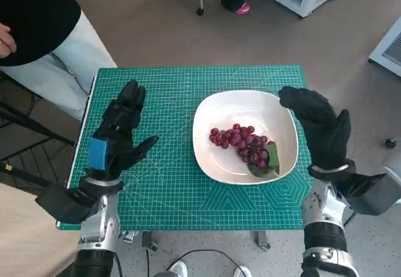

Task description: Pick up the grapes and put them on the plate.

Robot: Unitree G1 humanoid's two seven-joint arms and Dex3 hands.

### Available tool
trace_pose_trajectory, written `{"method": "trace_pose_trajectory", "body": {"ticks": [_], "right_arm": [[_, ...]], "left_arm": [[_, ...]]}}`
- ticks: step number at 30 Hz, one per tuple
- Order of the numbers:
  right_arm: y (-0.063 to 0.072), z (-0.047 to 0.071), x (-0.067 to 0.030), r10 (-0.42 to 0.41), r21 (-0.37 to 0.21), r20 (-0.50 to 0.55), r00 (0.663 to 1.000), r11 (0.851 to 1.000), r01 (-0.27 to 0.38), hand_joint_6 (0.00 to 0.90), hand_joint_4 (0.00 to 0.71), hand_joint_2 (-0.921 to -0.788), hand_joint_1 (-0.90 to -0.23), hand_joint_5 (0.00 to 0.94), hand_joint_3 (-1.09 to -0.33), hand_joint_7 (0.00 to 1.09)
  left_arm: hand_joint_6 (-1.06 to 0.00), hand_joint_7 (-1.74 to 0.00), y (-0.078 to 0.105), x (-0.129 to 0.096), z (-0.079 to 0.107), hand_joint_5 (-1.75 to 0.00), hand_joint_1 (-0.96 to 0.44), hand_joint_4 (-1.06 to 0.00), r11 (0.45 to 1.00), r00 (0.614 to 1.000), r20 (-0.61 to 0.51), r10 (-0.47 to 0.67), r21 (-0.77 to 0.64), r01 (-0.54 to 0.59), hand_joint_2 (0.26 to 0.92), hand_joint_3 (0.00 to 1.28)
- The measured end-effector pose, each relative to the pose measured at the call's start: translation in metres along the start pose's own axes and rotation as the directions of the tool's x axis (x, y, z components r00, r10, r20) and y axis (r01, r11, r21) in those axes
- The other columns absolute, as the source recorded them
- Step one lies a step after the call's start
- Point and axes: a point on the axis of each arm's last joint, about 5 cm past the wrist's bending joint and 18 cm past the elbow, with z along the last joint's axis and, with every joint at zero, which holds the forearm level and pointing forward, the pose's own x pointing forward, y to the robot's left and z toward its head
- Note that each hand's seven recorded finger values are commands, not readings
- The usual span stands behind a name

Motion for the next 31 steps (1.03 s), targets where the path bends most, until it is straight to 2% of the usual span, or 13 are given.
{"method": "trace_pose_trajectory", "body": {"ticks": [31], "right_arm": [[-0.0005, -0.0002, -0.0003, 0.015, 0.004, -0.005, 1.000, 1.000, -0.015, 0.504, 0.553, -0.921, -0.386, 0.000, -0.524, 0.00]], "left_arm": [[-0.38, -0.04, 0.0019, -0.0060, 0.0051, 0.00, -0.42, -0.24, 0.999, 0.999, -0.029, -0.029, 0.022, 0.029, 0.921, 0.13]]}}
